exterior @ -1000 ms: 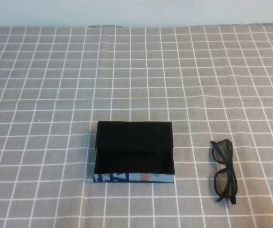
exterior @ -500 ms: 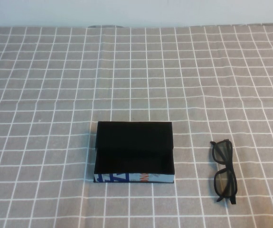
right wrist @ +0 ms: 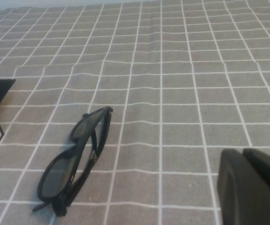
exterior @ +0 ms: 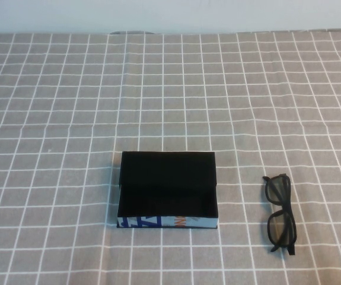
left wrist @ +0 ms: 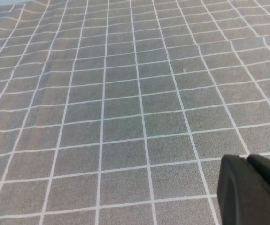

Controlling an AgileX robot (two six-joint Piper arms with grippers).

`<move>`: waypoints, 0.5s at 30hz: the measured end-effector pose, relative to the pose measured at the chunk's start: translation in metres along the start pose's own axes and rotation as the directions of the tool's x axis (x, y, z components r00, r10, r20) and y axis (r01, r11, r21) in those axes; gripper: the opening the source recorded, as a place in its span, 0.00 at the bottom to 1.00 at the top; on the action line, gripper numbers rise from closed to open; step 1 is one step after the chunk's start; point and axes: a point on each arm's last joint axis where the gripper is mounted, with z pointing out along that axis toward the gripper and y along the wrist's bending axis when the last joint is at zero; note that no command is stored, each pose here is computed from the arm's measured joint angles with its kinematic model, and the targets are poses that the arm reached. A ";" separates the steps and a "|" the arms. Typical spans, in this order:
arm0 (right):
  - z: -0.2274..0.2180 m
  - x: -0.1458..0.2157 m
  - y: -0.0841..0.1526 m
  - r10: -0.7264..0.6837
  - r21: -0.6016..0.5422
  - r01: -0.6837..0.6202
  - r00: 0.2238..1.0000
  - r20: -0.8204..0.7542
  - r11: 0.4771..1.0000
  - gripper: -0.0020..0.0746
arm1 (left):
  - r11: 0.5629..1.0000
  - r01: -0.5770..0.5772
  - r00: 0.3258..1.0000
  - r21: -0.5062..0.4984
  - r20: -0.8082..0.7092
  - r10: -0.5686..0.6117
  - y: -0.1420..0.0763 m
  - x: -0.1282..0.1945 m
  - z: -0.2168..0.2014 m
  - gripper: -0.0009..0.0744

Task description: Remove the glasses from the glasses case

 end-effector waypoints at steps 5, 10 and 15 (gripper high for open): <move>0.000 0.001 0.001 -0.031 -0.011 0.031 0.999 -0.011 0.999 0.00 | 1.000 0.000 1.000 0.000 0.000 0.000 0.000 0.000 0.000 0.01; 0.000 0.001 0.001 -0.029 -0.014 0.029 1.000 -0.013 0.999 0.00 | 1.000 0.000 1.000 0.000 0.000 0.000 0.000 0.000 0.000 0.01; 0.000 0.001 0.001 -0.029 -0.015 0.028 1.000 -0.013 0.999 0.00 | 1.000 0.000 1.000 0.000 0.000 0.000 0.000 0.000 0.000 0.01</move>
